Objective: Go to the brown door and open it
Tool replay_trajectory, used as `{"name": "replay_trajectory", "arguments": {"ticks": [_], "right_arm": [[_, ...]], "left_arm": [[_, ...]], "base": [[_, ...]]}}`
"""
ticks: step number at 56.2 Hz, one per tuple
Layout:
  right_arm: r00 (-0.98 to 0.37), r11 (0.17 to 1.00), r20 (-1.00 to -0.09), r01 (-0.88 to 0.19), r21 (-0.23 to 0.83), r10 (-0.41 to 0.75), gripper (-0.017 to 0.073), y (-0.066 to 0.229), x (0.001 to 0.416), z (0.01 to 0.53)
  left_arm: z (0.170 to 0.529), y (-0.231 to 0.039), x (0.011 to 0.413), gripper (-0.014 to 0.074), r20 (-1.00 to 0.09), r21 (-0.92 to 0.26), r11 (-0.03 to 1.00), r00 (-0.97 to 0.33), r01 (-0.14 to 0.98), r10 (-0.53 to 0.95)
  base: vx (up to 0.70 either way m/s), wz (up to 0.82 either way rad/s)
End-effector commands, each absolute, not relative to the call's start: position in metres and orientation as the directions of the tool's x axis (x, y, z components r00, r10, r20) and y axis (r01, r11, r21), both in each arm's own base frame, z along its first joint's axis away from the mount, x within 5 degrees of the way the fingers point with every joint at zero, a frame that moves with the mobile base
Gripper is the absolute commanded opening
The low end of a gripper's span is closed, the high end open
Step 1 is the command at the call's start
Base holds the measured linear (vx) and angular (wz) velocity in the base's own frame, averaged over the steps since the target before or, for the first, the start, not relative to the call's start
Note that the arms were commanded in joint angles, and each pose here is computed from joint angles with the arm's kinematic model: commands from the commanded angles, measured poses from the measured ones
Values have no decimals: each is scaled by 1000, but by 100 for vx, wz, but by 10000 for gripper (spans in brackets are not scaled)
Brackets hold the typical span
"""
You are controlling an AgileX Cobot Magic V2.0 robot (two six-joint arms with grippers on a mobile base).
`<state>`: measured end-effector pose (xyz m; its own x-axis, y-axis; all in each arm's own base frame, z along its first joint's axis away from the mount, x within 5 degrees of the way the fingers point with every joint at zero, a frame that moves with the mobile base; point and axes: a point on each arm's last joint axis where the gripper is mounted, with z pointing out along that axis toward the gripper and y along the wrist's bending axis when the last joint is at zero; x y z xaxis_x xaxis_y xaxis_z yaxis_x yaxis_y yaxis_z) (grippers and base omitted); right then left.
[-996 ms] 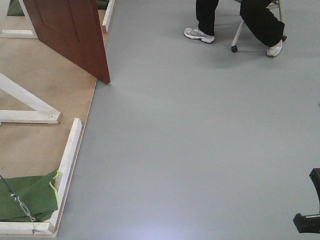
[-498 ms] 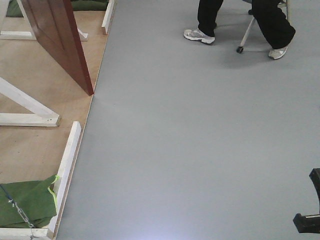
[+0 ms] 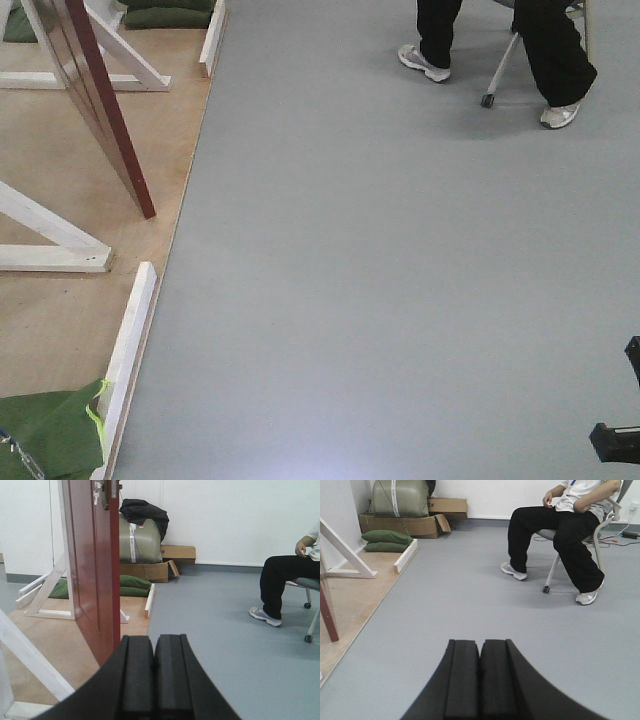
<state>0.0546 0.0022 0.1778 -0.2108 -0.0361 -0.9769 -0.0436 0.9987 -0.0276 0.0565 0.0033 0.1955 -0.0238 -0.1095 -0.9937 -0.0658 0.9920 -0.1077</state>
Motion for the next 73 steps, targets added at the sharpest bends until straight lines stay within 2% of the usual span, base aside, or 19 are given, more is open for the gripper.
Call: {"name": "replay_trajectory", "arguments": {"ticks": [1, 73], "right_arm": [[-118, 999, -992, -35, -38, -42, 0, 2, 55, 185], [-120, 999, -992, -35, -38, -42, 0, 2, 55, 185]], "left_arm": [[213, 3, 53, -6, -990, -109, 993, 100, -54, -104], [213, 3, 54, -6, -990, -110, 993, 100, -50, -104]], "base": [[21, 0], [31, -2]]}}
